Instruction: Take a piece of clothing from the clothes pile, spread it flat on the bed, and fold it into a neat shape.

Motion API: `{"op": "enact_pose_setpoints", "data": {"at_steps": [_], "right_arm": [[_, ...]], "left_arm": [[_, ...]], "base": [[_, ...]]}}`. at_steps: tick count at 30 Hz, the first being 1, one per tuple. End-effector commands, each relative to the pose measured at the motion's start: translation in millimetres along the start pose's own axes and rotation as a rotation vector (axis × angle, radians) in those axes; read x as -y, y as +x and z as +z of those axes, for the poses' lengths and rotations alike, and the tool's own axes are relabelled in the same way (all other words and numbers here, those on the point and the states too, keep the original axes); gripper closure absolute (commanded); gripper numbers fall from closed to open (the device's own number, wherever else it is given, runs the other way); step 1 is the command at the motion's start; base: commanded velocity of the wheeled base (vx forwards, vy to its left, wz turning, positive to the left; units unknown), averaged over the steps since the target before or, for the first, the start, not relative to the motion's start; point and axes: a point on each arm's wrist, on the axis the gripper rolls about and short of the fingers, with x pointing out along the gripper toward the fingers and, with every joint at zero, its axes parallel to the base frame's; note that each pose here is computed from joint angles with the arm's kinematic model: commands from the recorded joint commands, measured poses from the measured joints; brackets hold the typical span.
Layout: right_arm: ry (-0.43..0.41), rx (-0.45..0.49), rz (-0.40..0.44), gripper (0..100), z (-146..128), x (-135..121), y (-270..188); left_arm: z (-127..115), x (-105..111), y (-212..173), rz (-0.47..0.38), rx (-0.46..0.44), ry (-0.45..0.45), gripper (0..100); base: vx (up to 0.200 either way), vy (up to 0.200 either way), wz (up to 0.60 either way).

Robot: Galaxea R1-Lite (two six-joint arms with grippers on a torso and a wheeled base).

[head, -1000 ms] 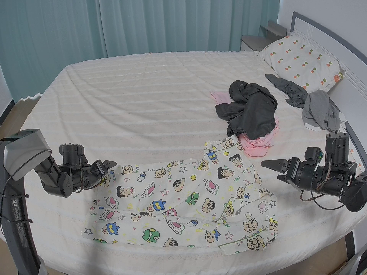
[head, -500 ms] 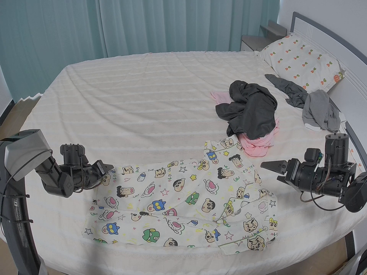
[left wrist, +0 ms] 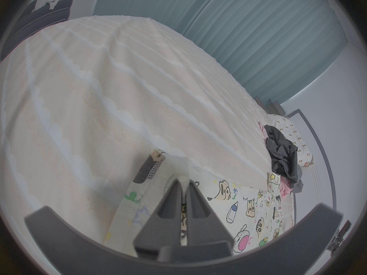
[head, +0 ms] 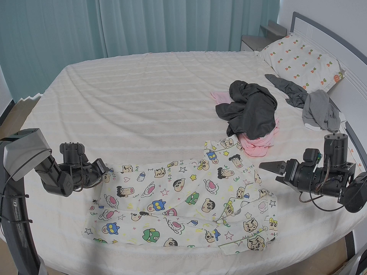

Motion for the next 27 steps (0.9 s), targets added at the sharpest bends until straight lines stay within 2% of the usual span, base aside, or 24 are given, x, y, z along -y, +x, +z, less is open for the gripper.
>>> {"op": "enact_pose_setpoints", "data": {"at_steps": [1,10,17,27], "right_arm": [[-0.004,0.007,0.007,0,2,-2,2],[-0.029,0.011,0.01,0,4,-2,4],[-0.07,0.018,0.012,0,9,-1,11],[-0.067,0.026,0.003,0,27,6,50]], "left_arm": [[6,4,-5,-0.009,0.018,0.0,100],[25,10,-10,-0.011,0.047,-0.009,100],[47,19,-9,-0.017,0.075,-0.075,100],[64,23,-7,-0.015,0.092,-0.08,100]], "base": [[0.0,0.0,0.0],[0.0,0.0,0.0],[0.0,0.0,0.0],[0.0,0.0,0.0]]}}
